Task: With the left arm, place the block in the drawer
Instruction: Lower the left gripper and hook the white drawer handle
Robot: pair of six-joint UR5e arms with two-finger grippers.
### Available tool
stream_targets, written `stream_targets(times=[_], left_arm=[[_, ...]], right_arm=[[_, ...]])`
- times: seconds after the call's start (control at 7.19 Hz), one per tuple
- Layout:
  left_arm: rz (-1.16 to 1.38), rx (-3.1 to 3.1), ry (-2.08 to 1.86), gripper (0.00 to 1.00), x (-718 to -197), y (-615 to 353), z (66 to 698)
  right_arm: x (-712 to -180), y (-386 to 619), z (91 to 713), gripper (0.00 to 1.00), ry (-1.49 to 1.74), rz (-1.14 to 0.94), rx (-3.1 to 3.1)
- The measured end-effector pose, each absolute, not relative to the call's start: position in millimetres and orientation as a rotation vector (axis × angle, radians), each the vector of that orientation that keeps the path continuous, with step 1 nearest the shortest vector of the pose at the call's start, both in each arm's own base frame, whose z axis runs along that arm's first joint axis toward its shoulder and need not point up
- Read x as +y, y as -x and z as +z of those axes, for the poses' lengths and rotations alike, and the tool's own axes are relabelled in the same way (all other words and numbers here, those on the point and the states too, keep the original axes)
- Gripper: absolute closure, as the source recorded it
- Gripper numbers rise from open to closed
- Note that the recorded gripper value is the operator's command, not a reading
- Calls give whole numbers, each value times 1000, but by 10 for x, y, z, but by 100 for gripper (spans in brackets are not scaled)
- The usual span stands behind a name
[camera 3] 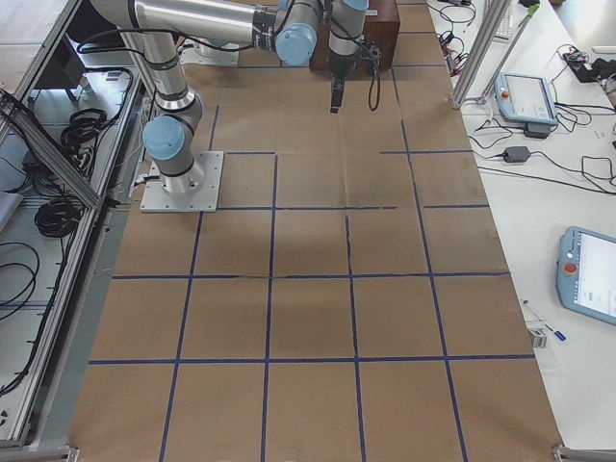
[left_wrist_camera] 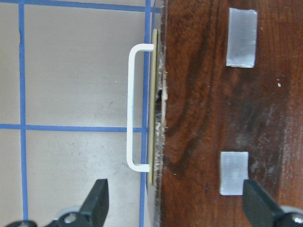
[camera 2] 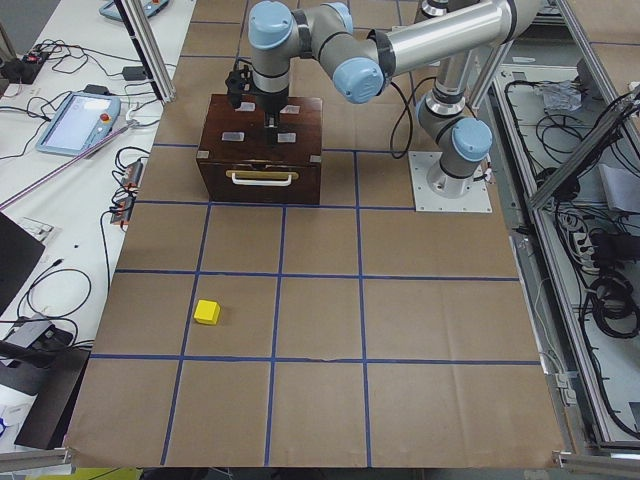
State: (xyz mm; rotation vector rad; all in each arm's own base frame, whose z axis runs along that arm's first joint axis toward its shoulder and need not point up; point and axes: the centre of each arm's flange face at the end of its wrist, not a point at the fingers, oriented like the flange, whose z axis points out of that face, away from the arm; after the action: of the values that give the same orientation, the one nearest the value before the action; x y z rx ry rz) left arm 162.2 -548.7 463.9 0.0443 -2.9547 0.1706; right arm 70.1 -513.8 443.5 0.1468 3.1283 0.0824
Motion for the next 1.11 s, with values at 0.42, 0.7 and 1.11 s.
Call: stream_targets(times=[0.42,0.7,1.11], left_arm=[[193,-2843,-16,1,-5509,-2019,4329],[169,-2801,-11,1,-5573,-2077,4117],[125,-2775,-13,1,-5674,-2159,3874]], right_arm=[[-5137,-701,4432,0,-147,83,3128],[-5138,-701,4432,0,-147,83,3128],[-5138,-701,4433,0,-147,83,3128]])
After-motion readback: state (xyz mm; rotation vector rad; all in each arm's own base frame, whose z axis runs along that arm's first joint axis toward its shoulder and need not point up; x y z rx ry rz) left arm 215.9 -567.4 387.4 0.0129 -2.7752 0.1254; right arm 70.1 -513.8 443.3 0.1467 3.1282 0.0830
